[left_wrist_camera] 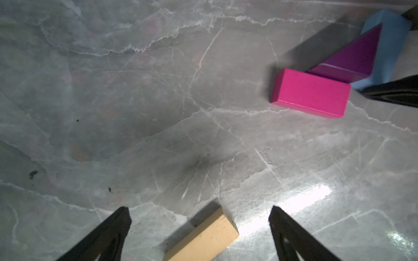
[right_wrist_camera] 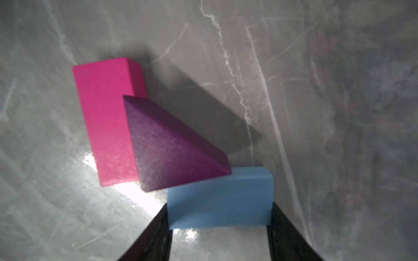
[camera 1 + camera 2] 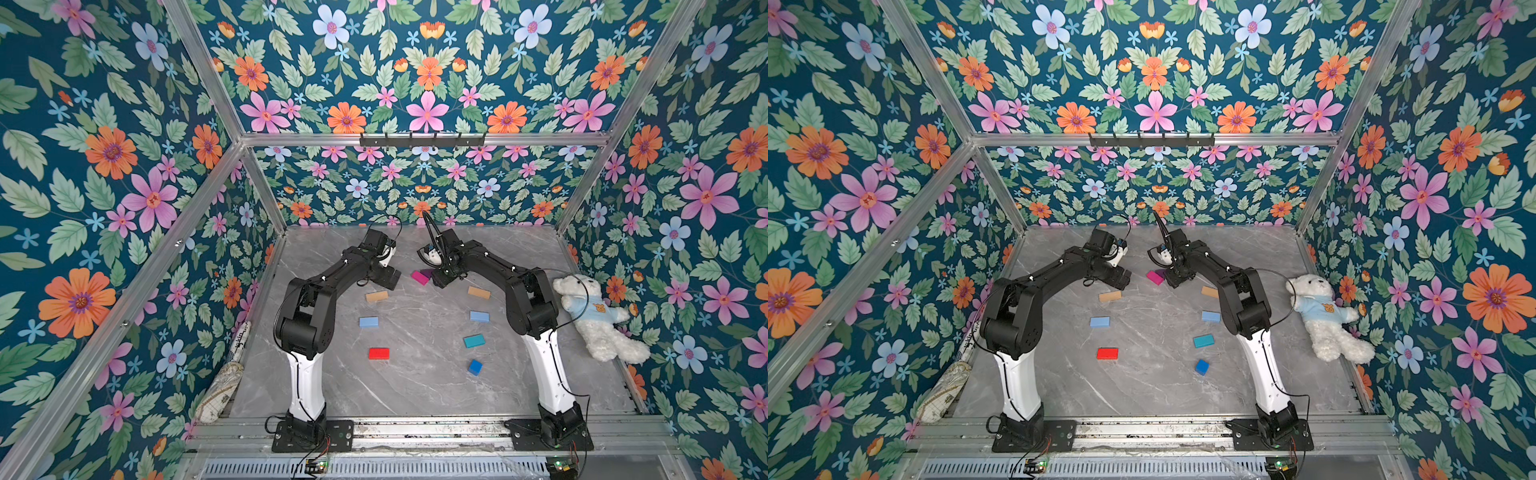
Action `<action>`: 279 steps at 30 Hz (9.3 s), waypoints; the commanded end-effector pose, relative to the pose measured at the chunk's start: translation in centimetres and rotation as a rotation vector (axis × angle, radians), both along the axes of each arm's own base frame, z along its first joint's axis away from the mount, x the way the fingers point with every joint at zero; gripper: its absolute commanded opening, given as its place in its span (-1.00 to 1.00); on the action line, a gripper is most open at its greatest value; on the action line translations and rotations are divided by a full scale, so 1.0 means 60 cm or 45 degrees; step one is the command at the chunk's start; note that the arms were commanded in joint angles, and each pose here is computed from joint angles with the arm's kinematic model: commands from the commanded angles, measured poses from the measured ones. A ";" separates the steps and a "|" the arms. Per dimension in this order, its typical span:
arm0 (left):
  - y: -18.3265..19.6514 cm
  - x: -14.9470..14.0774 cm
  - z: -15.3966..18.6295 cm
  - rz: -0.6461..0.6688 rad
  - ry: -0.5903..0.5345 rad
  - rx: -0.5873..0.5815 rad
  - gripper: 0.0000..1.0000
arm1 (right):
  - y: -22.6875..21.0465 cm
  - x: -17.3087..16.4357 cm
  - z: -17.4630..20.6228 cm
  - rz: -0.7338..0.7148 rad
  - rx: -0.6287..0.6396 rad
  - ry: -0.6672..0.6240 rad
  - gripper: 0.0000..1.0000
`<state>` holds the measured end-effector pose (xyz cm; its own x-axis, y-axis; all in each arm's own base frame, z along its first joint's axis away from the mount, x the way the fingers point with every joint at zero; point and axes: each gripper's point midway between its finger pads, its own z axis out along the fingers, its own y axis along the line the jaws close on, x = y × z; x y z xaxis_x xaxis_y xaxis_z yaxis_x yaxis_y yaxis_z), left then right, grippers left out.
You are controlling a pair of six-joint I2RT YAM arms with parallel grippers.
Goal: Assemble a heart with building blocks
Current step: Assemble the building block at the center of the board.
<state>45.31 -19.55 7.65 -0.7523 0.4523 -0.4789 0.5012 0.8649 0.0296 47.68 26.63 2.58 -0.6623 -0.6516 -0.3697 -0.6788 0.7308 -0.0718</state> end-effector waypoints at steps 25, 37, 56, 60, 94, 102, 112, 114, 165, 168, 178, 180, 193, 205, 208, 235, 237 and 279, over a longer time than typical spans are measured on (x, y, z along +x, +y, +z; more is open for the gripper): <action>0.005 -0.004 -0.007 0.015 0.013 -0.004 0.99 | -0.014 -0.035 -0.035 0.019 -0.073 0.108 0.43; 0.009 -0.010 -0.002 0.018 0.009 0.000 0.99 | -0.011 -0.046 -0.016 0.014 -0.033 0.133 0.99; 0.062 -0.069 -0.036 0.264 0.276 0.113 0.99 | -0.169 -0.061 0.121 -0.378 0.041 -0.015 0.97; 0.039 -0.096 -0.039 0.372 0.295 0.055 0.99 | -0.180 -0.107 0.097 -0.449 0.075 0.063 0.97; 0.079 -0.064 -0.043 0.083 0.204 0.347 0.84 | -0.256 -0.088 0.012 -0.343 0.014 0.115 0.63; 0.076 -0.074 -0.072 0.028 0.269 0.329 0.68 | -0.247 -0.111 0.006 -0.285 0.044 0.137 0.62; 0.078 -0.075 -0.092 0.017 0.289 0.338 0.63 | -0.249 -0.097 -0.014 -0.296 0.010 0.134 0.60; 0.078 -0.077 -0.096 0.011 0.299 0.341 0.56 | -0.250 -0.094 -0.017 -0.296 0.003 0.139 0.59; -0.048 -0.086 -0.122 -0.180 0.323 0.318 -0.49 | -0.116 -0.104 0.003 -0.048 0.007 0.086 -0.71; -0.048 -0.086 -0.123 -0.188 0.319 0.327 -0.49 | -0.115 -0.102 0.001 -0.050 -0.001 0.085 -0.70; -0.065 -0.078 -0.121 -0.226 0.303 0.313 -0.50 | -0.117 -0.095 0.001 -0.067 -0.003 0.070 -0.70; -0.068 -0.078 -0.117 -0.235 0.297 0.303 -0.49 | -0.116 -0.094 0.002 -0.067 -0.002 0.066 -0.70; -0.079 -0.077 -0.113 -0.256 0.279 0.304 -0.50 | -0.112 -0.087 0.005 -0.076 0.012 0.060 -0.71; -0.087 -0.077 -0.114 -0.266 0.274 0.307 -0.50 | -0.113 -0.090 0.002 -0.079 0.013 0.066 -0.71; -0.088 -0.079 -0.114 -0.269 0.276 0.306 -0.50 | -0.112 -0.089 0.002 -0.078 0.015 0.064 -0.71; -0.087 -0.087 -0.110 -0.280 0.268 0.329 -0.51 | -0.113 -0.092 -0.001 -0.092 0.021 0.071 -0.71; -0.088 -0.087 -0.111 -0.281 0.267 0.329 -0.51 | -0.113 -0.094 -0.002 -0.091 0.020 0.072 -0.71; -0.080 -0.085 -0.104 -0.268 0.242 0.368 -0.09 | -0.117 -0.103 -0.012 -0.112 0.014 0.097 -0.72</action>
<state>42.15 -25.35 2.45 -0.6862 0.6801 -0.2580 0.6618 0.7309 0.1666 42.14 19.67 2.09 -0.7336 -0.5866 -0.3431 -0.6165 0.7869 -0.0274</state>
